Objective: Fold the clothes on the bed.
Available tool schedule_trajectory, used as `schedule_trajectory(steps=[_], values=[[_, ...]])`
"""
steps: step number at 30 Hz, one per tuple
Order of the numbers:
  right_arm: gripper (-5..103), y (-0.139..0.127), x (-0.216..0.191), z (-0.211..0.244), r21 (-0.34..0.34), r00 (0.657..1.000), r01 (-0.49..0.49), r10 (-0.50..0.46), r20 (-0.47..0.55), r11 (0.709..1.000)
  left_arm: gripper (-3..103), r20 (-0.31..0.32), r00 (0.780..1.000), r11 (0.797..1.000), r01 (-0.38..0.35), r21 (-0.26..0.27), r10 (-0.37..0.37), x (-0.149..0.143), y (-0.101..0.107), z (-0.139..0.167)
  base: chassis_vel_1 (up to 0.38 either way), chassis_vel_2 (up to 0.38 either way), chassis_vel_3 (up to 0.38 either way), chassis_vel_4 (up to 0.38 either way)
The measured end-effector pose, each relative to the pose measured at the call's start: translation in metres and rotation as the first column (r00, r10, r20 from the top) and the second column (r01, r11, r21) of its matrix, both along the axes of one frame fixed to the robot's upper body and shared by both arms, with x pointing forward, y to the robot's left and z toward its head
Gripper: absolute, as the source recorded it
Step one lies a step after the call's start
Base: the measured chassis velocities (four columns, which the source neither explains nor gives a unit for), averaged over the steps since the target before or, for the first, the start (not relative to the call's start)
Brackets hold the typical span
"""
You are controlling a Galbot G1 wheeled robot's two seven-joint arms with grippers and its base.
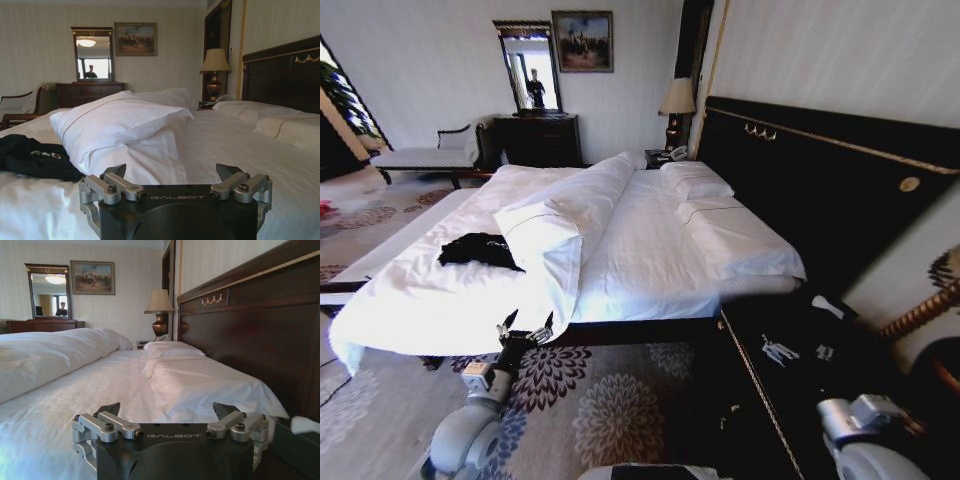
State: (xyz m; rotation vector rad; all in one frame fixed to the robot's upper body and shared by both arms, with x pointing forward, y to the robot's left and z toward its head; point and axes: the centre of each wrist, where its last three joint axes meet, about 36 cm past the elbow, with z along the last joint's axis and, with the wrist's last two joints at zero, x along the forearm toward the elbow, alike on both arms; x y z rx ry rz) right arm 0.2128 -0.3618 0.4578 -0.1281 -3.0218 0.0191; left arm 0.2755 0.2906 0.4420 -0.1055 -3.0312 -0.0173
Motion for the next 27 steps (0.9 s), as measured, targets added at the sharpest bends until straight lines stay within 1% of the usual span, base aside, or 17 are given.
schedule_trajectory(steps=[6,20,27], values=[[100,-0.006,0.002,0.009,-0.020,1.000,-0.001,0.002,0.024,1.000,100,0.009,1.000,1.000,0.004,0.003,-0.004,-0.002,-0.002,0.002,-0.162,0.175,0.179,-0.176],[100,-0.007,0.005,0.017,-0.035,0.999,-0.008,0.010,0.052,0.999,100,0.024,1.000,1.000,0.014,0.002,-0.014,0.003,-0.001,0.006,-0.154,0.157,0.156,-0.154],[100,-0.008,0.005,0.018,-0.036,0.999,-0.007,0.009,0.053,0.999,100,0.020,1.000,1.000,0.018,0.002,-0.018,0.001,-0.002,0.006,-0.165,0.172,0.172,-0.160]])
